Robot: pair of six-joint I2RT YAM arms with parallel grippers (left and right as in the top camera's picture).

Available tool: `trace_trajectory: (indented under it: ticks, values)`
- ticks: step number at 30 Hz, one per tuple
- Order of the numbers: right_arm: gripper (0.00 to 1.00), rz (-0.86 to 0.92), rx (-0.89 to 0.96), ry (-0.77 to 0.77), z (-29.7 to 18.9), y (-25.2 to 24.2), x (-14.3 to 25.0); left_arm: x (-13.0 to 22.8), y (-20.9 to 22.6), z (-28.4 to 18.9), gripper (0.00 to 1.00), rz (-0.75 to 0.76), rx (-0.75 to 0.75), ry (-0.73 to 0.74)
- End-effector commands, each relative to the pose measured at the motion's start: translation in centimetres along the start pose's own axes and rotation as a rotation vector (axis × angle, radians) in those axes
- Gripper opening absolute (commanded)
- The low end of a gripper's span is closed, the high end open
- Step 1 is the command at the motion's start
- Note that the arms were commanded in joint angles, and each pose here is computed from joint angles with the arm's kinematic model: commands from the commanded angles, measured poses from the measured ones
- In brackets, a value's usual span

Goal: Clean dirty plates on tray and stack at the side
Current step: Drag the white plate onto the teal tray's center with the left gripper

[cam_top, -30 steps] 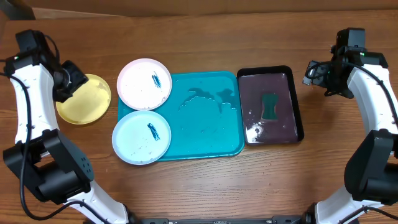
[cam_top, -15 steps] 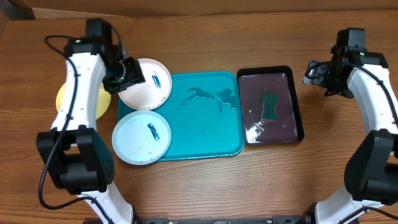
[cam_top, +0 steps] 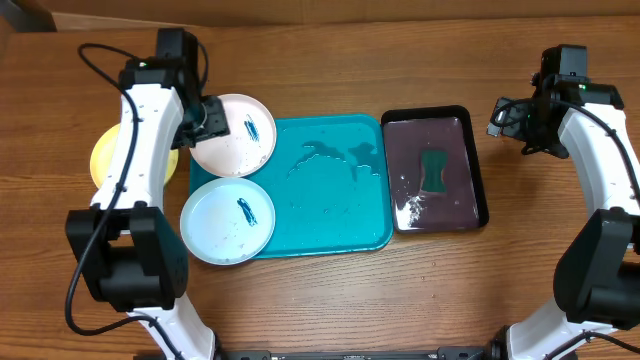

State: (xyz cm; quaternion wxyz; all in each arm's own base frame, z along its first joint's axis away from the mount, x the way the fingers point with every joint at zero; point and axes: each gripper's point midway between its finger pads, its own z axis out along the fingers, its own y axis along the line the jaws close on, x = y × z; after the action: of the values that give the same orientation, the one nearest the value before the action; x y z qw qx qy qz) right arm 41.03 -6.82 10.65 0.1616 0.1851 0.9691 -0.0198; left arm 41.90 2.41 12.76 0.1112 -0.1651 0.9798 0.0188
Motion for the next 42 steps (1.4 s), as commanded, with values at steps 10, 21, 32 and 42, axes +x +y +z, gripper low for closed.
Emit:
trace_trajectory:
  ticks: [10, 21, 32, 42]
  values:
    - [1.00, 0.001, -0.008, -0.014, -0.3, 0.2, -0.5, -1.2, 2.4, 3.3, 0.47, -0.033, -0.048, -0.063]
    - [1.00, 0.001, -0.008, -0.013, -0.3, 0.2, -0.5, -0.7, 4.1, 6.0, 0.40, -0.072, -0.064, -0.076]
    - [1.00, 0.001, -0.008, -0.013, -0.3, 0.2, -0.5, 0.3, 4.2, 8.8, 0.37, -0.074, -0.058, -0.097]
    - [1.00, 0.001, -0.008, -0.013, -0.3, 0.2, -0.5, 1.0, 4.2, 10.4, 0.23, -0.076, -0.050, -0.116]
